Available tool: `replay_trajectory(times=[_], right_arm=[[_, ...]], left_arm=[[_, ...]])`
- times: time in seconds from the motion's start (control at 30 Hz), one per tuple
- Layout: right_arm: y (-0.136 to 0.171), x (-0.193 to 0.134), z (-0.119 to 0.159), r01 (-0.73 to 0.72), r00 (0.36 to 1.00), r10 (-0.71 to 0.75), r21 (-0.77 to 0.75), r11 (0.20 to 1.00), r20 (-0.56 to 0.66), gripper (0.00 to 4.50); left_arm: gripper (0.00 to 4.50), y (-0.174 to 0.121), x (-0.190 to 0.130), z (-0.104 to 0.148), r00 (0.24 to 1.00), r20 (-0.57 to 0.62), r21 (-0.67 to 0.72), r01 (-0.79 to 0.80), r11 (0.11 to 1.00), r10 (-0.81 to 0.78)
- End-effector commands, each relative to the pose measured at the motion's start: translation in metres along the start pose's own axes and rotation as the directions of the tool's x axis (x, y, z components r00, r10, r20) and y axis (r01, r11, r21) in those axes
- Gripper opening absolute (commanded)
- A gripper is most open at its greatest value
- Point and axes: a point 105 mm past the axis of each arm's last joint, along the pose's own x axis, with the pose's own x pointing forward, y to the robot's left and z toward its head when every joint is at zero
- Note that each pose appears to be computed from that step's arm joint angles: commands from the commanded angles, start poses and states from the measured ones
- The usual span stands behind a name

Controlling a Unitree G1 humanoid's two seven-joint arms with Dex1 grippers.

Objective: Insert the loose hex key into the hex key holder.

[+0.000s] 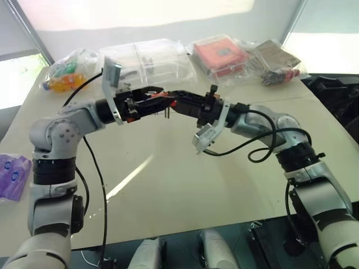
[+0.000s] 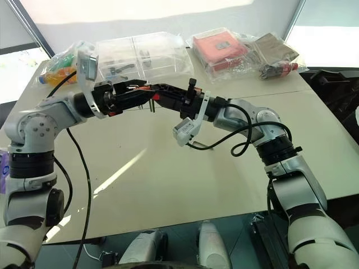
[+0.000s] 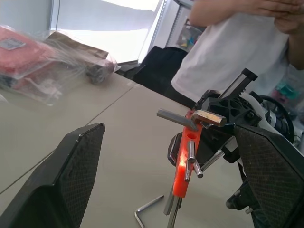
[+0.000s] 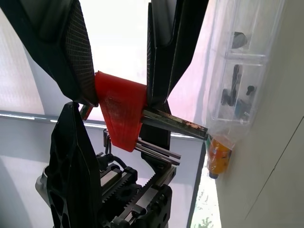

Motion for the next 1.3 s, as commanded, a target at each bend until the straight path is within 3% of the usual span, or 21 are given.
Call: replay_trajectory(times=[0.03,0.6,0.7,0.87,0.93,1.3], right_arm=[[-0.0206,0.0043,0.0031,0.049,0.998,-0.047,-0.045,0.998,0.039,0.97],[-0.017,0.0054,0.0056,0.034,0.998,-0.032,-0.028,0.999,0.045,0.97],[-0.0161,0.0052,0.0062,0.028,0.999,-0.027,-0.025,0.999,0.046,0.97],[-0.0148,0.0051,0.0071,0.021,0.999,-0.02,-0.021,1.0,0.048,0.97],[-0.0144,0.0051,0.0075,0.019,0.999,-0.018,-0.02,1.0,0.049,0.97],[-0.0116,0.0051,0.0099,0.004,0.998,-0.004,-0.006,1.0,0.058,0.97]], left_arm=[[4.5,-0.005,-0.0001,-0.0012,0.999,-0.034,0.072,0.009,0.997,-0.006],[4.5,0.0004,0.0016,-0.0022,0.999,-0.034,0.115,-0.006,0.993,0.01],[3.59,0.002,0.0023,-0.0024,0.999,-0.029,0.116,-0.013,0.993,0.017],[0.97,0.0019,0.003,-0.0029,1.0,-0.024,0.111,-0.013,0.994,0.016],[0.17,0.0015,0.0032,-0.0033,1.0,-0.024,0.11,-0.011,0.994,0.013],[0.08,-0.0015,0.0042,-0.0063,0.999,-0.037,0.112,0.007,0.994,-0.003]])
